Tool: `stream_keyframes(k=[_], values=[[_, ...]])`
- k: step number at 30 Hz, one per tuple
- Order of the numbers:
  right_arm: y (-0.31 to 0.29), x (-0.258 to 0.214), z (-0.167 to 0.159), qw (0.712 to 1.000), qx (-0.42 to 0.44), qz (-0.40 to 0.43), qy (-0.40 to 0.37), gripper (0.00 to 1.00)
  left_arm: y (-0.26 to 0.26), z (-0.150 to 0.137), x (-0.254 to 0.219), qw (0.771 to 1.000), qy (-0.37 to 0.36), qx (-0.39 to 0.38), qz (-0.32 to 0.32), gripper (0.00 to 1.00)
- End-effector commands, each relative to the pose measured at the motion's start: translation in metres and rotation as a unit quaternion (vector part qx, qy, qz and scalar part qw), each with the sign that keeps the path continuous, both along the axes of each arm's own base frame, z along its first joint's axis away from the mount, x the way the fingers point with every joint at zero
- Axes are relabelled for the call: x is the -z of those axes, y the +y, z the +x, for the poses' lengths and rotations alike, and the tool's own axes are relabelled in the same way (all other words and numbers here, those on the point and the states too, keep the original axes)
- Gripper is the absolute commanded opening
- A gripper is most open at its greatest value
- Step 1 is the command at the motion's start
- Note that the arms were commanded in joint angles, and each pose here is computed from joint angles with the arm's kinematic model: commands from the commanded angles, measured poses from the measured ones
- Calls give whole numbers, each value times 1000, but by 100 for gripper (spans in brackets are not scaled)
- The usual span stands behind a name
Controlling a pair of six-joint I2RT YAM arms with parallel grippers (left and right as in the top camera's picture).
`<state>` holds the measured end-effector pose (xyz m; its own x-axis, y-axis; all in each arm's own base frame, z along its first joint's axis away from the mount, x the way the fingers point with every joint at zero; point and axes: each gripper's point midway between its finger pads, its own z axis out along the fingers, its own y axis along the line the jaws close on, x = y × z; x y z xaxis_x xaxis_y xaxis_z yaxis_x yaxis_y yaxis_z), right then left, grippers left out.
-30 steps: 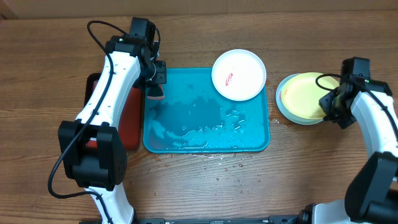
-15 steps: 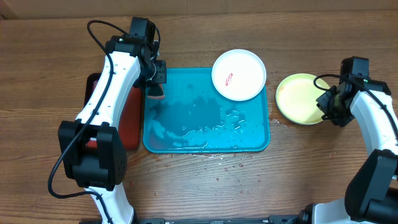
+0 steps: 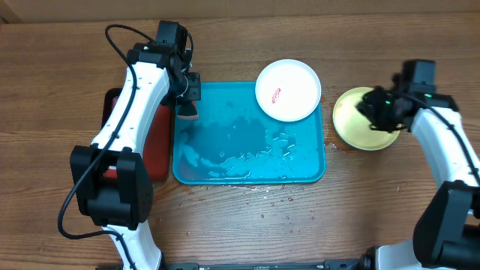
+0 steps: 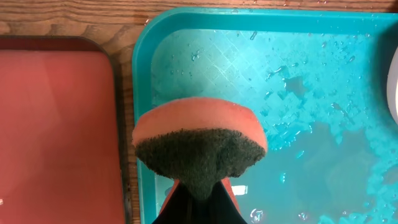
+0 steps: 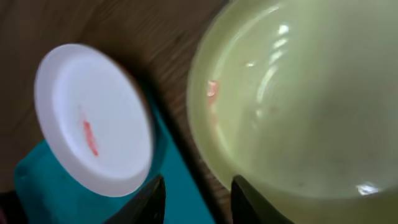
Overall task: Clean dirty plates on tray and stack at the side
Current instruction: 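Open the right gripper and reach it to the white plate, then grasp the white plate rim with the right gripper and drag it left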
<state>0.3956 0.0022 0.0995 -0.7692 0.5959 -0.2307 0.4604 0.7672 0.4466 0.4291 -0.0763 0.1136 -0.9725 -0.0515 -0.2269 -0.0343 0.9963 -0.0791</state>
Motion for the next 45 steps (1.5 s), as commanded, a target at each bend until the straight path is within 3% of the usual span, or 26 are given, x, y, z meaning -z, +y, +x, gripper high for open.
stream_keyframes(k=[1, 6, 23, 27, 34, 45], values=[[45, -5, 13, 999, -18, 28, -21, 36, -7, 3, -7, 1000, -10, -3, -11, 4], [67, 20, 20, 1000, 25, -6, 1, 37, -7, 3, -7, 1000, -9, -3, -11, 4], [109, 85, 16, 998, -19, -19, 52, 37, -7, 3, -7, 1000, -9, -2, -11, 4], [118, 106, 5, 996, -32, -25, 82, 33, -7, 3, -7, 1000, -8, -2, -11, 4], [158, 103, -11, 991, -87, 21, 96, 23, -7, 2, -7, 1000, -8, -2, -11, 4], [216, 107, -80, 963, -214, 13, 162, 17, -7, 3, -7, 1000, -9, -2, -11, 4]])
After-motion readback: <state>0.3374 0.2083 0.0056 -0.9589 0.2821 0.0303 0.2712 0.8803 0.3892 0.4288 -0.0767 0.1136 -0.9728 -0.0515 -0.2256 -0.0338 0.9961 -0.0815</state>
